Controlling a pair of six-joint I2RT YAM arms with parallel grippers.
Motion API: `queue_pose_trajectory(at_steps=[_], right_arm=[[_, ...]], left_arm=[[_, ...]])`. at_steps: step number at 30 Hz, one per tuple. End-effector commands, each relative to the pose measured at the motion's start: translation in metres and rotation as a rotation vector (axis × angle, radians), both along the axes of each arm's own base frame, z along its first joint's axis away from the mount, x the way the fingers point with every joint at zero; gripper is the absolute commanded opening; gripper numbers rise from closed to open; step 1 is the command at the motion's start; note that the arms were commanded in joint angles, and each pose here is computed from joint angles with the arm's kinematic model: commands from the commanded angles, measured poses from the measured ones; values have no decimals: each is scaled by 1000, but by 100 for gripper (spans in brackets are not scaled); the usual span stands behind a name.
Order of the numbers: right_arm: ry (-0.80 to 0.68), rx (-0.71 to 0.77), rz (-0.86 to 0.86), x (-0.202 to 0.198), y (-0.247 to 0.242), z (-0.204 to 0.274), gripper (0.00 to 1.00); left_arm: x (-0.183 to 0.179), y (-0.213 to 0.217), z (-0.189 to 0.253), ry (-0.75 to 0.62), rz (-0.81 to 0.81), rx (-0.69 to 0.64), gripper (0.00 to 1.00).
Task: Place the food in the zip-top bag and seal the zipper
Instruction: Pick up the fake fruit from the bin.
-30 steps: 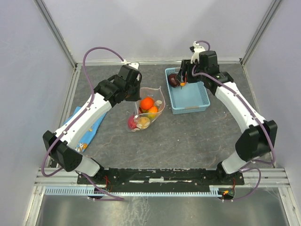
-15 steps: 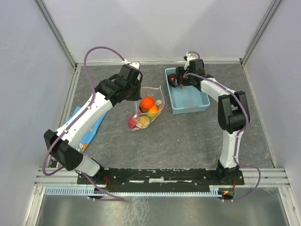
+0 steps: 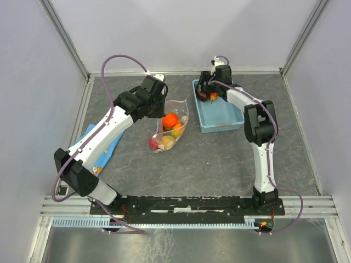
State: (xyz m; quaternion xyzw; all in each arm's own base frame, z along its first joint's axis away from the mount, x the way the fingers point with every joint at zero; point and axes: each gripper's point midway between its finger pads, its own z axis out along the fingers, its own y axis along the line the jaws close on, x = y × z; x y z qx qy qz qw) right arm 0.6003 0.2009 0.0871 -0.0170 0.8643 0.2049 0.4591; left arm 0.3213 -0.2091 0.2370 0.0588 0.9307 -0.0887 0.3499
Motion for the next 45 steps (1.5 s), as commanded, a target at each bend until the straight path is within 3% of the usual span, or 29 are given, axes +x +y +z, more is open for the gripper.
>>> queue_pose_trajectory(at_steps=[1,15,20,28,38,45], right_arm=[[42,29,-34,5,2,-6,84],[175,54,-3,-24,6,-38,93],[185,52,-19,-33,0,-40,87],[112,41,-3,-57,-10,9,72],[116,26,9,-120,-26,80,65],[146,97,61,-178,-16,135,62]], left_arm=[[6,2,19,-57,-10,2,3],[2,3,19,-55,-7,-8,3],[0,4,21,-62,-3,-19,3],[-3,4,29,-84,-12,-45,3],[-8,4,28,-82,-43,-45,3],[-10,-3,29,-92,-79,-75,3]])
